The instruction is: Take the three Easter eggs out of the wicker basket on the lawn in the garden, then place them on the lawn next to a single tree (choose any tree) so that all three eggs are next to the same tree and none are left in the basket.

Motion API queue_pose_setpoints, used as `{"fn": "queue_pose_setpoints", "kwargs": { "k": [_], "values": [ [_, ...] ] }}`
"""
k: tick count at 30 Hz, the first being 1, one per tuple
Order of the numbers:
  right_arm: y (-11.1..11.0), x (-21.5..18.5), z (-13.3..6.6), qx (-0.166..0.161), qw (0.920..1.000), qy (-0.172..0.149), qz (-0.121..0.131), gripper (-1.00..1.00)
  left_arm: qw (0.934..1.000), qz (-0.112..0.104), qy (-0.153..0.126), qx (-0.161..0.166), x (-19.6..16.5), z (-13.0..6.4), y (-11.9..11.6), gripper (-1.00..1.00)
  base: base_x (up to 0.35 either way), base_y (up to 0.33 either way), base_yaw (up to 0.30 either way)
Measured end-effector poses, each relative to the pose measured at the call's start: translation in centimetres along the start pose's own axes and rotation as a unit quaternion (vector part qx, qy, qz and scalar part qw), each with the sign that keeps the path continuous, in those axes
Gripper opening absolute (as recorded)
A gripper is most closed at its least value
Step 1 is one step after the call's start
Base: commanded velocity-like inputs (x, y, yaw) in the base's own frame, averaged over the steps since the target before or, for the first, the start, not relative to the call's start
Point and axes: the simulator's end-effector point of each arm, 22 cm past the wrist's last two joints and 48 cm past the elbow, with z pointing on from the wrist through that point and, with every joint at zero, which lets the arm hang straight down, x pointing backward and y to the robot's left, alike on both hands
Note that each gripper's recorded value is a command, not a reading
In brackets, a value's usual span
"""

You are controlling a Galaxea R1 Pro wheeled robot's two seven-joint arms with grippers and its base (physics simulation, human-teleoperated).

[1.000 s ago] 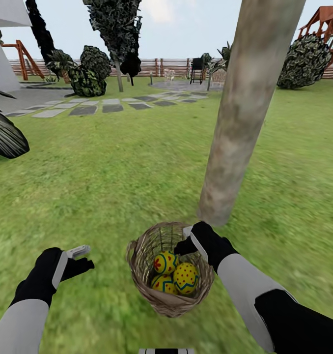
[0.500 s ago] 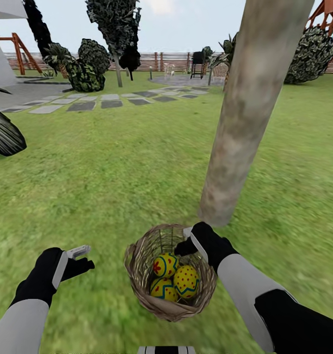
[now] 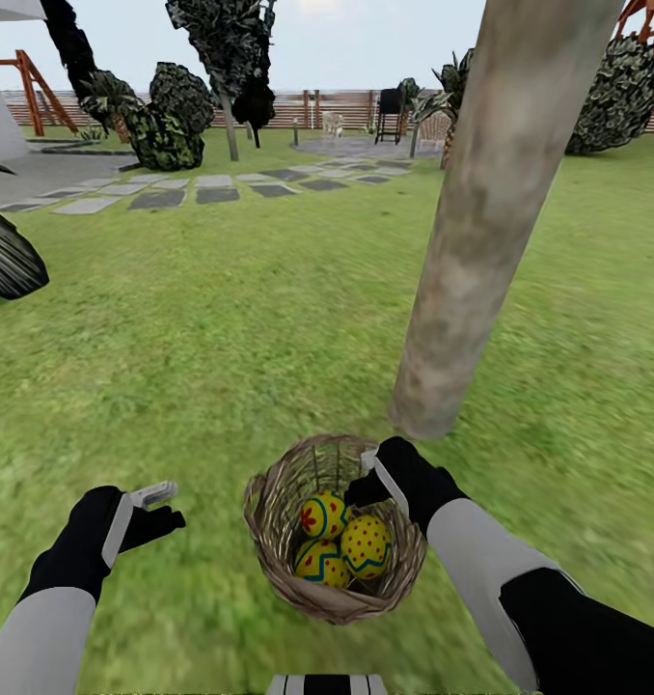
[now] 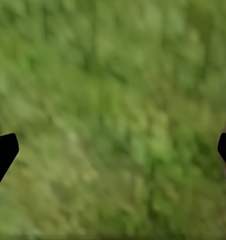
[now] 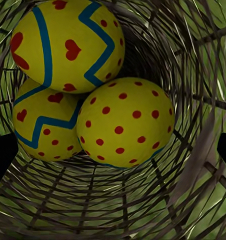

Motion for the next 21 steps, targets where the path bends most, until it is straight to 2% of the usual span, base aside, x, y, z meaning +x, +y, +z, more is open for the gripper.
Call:
{"fn": "queue_pose_setpoints", "kwargs": {
  "k": [21],
  "values": [
    [0.1,0.8,1.8,-0.005,0.9999,0.012,0.002,1.0,0.9998,0.001,0.017,-0.006,1.1,1.6,0.4,1.0,0.0,0.0,0.0]
  ]
}}
